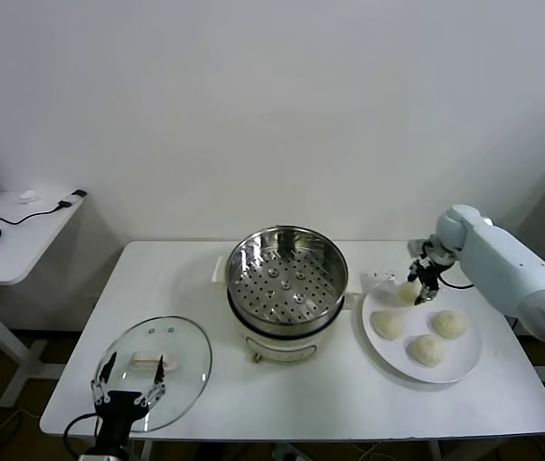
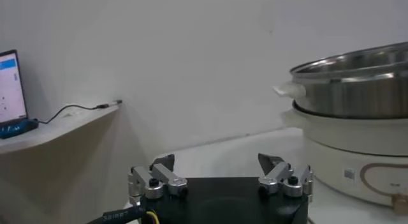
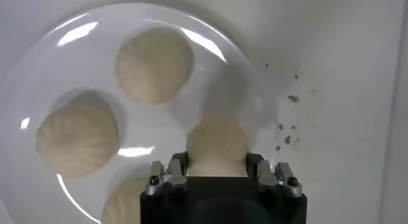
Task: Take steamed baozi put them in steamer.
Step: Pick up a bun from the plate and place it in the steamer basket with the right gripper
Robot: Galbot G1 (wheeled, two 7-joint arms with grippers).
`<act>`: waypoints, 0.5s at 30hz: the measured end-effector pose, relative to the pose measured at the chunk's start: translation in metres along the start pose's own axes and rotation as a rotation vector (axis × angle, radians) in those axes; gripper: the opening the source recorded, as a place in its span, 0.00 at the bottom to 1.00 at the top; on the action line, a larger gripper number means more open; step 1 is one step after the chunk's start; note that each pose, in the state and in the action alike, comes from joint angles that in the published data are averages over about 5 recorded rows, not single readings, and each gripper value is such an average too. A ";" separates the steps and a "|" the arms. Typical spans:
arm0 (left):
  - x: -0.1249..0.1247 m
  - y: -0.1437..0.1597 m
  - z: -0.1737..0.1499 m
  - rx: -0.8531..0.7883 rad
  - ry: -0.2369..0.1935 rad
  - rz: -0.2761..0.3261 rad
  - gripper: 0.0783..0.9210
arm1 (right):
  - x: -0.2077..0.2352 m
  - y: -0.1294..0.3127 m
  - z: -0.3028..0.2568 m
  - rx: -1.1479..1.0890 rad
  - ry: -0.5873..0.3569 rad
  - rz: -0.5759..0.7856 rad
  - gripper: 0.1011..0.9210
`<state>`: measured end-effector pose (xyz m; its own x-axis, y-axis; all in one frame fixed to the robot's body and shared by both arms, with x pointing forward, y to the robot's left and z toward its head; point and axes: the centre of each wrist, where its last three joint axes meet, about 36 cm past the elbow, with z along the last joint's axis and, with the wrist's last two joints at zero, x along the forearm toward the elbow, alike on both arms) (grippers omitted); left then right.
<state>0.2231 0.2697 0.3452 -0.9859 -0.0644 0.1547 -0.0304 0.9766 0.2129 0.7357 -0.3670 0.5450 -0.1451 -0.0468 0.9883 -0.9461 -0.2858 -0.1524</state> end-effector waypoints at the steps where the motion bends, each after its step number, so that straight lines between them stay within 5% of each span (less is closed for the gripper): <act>1: 0.000 0.000 0.000 0.000 0.000 0.000 0.88 | 0.012 -0.007 -0.008 0.046 0.004 0.009 0.60; 15: 0.008 -0.004 0.001 0.005 0.009 0.005 0.88 | 0.151 -0.072 -0.169 0.766 0.086 0.145 0.61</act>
<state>0.2150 0.2658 0.3442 -0.9844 -0.0619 0.1647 -0.0268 0.9779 0.2076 0.7328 -0.1919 0.7056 -0.3035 -0.0682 0.9504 -0.4572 -0.8647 -0.2081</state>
